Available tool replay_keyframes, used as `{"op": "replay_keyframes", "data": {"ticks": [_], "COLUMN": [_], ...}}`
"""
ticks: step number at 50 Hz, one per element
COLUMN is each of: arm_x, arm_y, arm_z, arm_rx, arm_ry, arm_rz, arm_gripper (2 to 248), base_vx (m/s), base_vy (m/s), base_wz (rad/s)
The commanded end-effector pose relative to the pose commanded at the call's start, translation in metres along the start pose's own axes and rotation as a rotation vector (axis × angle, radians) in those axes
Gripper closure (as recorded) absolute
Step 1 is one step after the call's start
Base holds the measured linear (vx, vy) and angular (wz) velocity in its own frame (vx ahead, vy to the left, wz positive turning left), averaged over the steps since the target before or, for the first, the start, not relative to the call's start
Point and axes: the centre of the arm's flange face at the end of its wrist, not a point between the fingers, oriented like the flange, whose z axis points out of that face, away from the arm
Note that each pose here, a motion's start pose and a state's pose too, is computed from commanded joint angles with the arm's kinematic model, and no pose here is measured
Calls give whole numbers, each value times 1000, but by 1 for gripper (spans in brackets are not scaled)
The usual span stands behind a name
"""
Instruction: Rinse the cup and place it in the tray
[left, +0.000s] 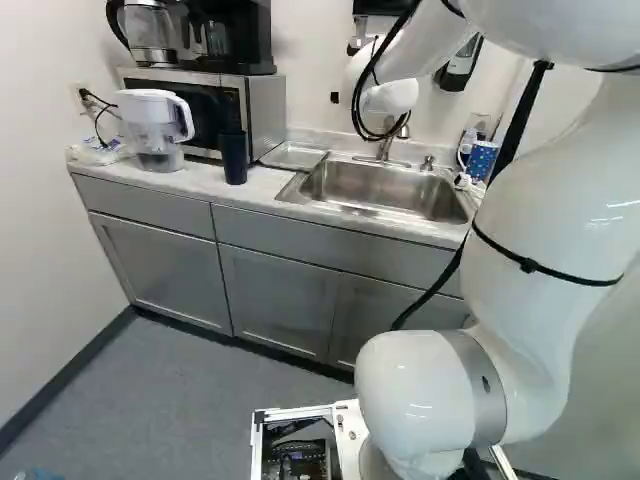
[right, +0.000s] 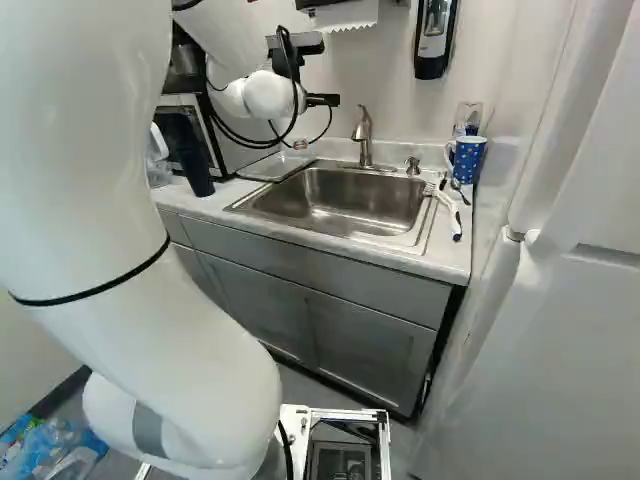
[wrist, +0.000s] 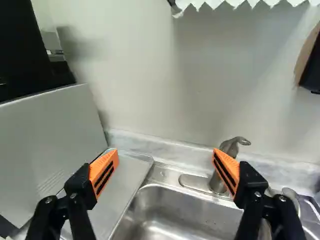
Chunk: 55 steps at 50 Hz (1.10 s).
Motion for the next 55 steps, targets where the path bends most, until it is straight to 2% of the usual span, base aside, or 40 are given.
{"op": "replay_keyframes", "data": {"ticks": [55], "arm_x": [-9], "arm_y": [34], "arm_z": [53], "arm_rx": [-56], "arm_ry": [-144], "arm_rz": [12], "arm_gripper": [3], "base_vx": [0], "base_vy": [0], "base_wz": [0]}}
